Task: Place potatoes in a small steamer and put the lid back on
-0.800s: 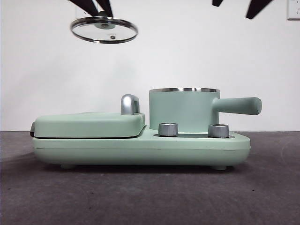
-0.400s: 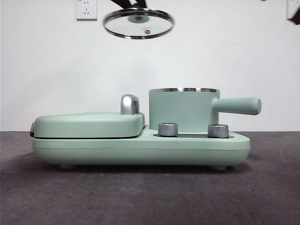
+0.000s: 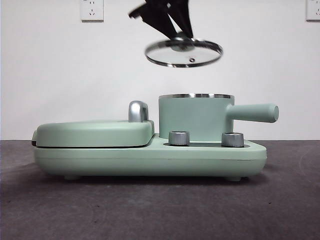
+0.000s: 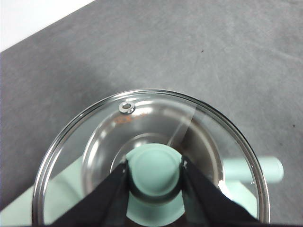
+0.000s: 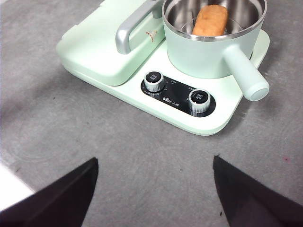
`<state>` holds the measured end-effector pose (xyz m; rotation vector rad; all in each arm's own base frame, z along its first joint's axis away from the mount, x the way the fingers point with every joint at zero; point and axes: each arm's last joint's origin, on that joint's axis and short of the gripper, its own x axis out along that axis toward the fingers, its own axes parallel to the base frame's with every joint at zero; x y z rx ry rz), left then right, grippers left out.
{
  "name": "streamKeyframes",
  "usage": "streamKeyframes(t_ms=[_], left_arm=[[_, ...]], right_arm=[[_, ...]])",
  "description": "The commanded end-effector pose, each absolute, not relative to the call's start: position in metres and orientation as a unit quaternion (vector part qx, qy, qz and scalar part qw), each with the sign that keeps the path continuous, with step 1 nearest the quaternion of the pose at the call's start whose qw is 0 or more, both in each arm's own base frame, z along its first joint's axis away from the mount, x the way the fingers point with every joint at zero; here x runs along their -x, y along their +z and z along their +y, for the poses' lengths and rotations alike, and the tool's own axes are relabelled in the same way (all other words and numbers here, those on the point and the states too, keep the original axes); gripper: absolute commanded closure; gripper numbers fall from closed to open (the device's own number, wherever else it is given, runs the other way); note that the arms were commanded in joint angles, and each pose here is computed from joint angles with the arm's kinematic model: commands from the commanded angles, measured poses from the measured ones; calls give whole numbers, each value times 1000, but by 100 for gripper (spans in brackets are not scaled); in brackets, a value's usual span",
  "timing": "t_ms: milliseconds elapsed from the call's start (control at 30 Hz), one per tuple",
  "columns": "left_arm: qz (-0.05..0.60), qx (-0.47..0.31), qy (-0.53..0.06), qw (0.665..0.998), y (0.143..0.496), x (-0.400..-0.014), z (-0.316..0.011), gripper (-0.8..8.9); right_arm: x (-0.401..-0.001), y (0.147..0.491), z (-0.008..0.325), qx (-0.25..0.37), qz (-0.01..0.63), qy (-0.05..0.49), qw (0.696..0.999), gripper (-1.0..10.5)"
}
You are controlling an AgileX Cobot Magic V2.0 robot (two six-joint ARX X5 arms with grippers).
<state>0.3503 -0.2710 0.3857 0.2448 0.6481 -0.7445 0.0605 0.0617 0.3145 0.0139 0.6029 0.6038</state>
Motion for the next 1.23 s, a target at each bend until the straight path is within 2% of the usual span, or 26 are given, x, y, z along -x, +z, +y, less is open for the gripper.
streamKeyframes(t_ms=[33,433,1233], left_arm=[[284,-117,-365,879,381,-359,-284,797],[307,-139,-367,867,339,-382,-301,797],[311,-148,-376,860,335,-376,-309,797]], right_arm=[[-59,316,62,-19,293,294,910,562],[-59,316,62,-22,295,292,910,562],[-59,316,62,-25,295,291,910,562]])
